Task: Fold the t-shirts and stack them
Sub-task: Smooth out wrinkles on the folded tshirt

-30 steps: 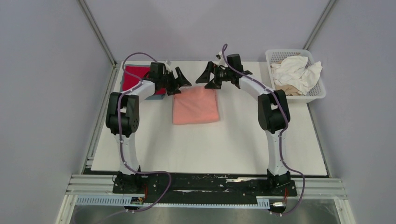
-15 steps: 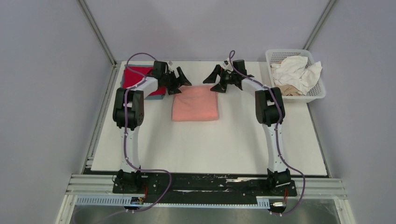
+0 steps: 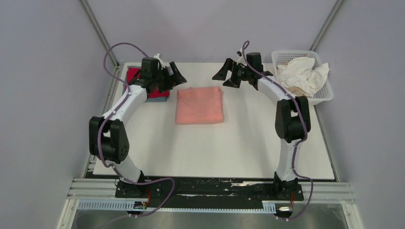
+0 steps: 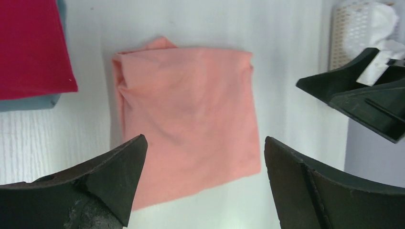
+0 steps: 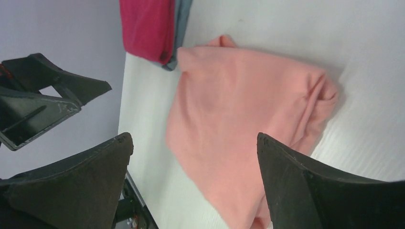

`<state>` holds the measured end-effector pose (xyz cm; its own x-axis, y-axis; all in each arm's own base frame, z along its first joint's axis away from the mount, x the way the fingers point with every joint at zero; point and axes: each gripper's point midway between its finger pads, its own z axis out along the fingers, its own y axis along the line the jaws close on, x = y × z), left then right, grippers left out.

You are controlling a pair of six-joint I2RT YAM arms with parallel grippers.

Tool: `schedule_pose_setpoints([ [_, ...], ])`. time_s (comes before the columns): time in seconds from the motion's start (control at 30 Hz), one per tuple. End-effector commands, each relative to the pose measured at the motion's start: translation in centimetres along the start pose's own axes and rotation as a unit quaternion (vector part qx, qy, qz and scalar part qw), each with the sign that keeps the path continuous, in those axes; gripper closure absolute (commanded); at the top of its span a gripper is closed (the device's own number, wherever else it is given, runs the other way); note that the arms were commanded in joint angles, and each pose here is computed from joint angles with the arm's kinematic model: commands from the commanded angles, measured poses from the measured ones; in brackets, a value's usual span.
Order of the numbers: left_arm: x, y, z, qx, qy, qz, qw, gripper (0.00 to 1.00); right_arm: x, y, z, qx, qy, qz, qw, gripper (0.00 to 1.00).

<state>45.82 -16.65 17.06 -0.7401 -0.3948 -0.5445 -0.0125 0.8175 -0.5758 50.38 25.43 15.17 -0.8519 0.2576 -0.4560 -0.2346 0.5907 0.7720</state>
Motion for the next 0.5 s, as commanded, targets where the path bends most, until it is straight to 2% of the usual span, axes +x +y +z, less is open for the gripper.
schedule_pose_setpoints([
  [0.0,2.1,-2.5,-3.1,0.045,-0.017,0.026,0.998,0.00,4.2,5.9,-1.8,-0.059,0.014,-0.051,0.997,0.00],
  [0.07,3.4,-3.6,-3.1,0.089,-0.006,0.022,0.996,0.00,7.3,7.7,-1.7,-0.099,0.031,-0.050,0.993,0.00],
  [0.2,5.6,-3.6,-1.8,0.101,0.023,0.001,0.995,0.00,10.9,9.8,-1.0,-0.158,0.052,-0.044,0.985,0.00],
  [0.3,7.3,-3.0,0.1,0.112,0.045,-0.017,0.993,0.00,12.6,8.2,0.3,-0.155,0.065,-0.024,0.985,0.00],
  [0.47,10.1,-0.9,3.2,0.110,0.083,-0.038,0.990,0.00,14.8,2.9,2.2,-0.110,0.079,0.018,0.991,0.00],
])
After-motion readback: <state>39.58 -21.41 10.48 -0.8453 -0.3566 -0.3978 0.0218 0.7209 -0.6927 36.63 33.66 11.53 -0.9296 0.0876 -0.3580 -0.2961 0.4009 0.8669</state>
